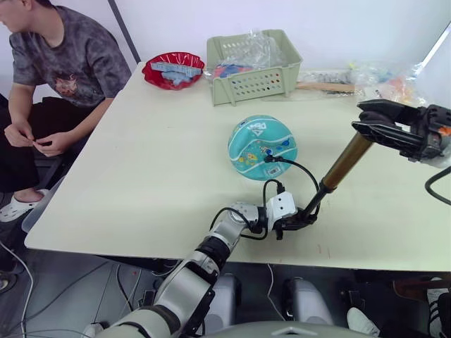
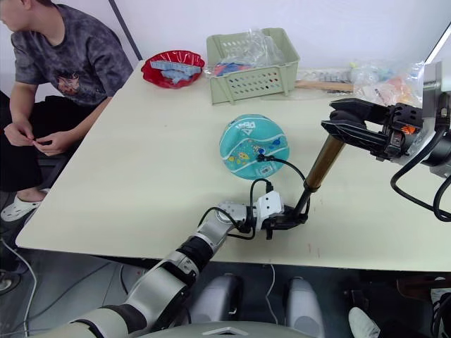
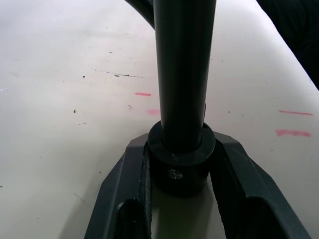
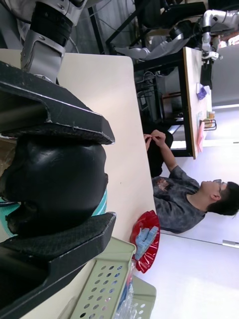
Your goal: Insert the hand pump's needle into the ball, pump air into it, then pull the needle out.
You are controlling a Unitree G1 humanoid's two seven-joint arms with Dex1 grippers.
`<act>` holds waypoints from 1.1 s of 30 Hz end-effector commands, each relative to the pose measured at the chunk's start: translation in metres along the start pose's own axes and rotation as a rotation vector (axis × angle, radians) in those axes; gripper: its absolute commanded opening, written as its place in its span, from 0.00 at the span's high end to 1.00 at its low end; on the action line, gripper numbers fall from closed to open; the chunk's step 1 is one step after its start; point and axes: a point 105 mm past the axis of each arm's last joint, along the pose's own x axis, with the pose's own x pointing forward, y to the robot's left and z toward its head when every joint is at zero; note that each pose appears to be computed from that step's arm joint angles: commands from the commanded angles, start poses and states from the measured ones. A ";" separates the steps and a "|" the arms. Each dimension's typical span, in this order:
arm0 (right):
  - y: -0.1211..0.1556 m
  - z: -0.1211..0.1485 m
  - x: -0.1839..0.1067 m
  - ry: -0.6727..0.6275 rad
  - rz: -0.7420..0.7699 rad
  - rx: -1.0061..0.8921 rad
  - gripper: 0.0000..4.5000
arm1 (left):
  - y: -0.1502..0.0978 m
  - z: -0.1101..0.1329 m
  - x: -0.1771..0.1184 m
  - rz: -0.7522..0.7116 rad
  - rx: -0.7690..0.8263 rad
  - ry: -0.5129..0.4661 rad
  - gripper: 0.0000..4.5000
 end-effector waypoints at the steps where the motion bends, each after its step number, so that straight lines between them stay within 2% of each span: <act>1: 0.007 -0.023 -0.001 0.066 -0.016 -0.041 0.62 | -0.014 -0.030 -0.003 -0.030 -0.063 0.098 0.74; 6: 0.020 -0.075 0.004 0.141 -0.018 0.023 0.62 | -0.013 -0.029 -0.003 -0.029 -0.057 0.098 0.74; 12: 0.033 -0.125 0.007 0.211 -0.020 0.049 0.62 | -0.011 -0.029 -0.004 -0.022 -0.054 0.098 0.74; 15: 0.043 -0.160 0.005 0.252 -0.051 0.088 0.62 | -0.010 -0.029 -0.005 -0.018 -0.057 0.097 0.74; 20: 0.052 -0.185 0.005 0.276 -0.076 0.090 0.62 | -0.011 -0.029 -0.005 -0.018 -0.056 0.098 0.74; 22: 0.054 -0.186 0.006 0.273 -0.070 0.080 0.62 | -0.011 -0.029 -0.005 -0.019 -0.055 0.098 0.74; 26: 0.044 -0.163 0.007 0.208 -0.091 0.047 0.62 | -0.011 -0.029 -0.005 -0.020 -0.055 0.098 0.74; 31: 0.026 -0.117 0.006 0.118 -0.096 -0.007 0.62 | -0.011 -0.029 -0.005 -0.023 -0.053 0.099 0.74; 33: 0.016 -0.088 0.003 0.064 -0.100 -0.025 0.62 | -0.011 -0.030 -0.005 -0.024 -0.052 0.101 0.74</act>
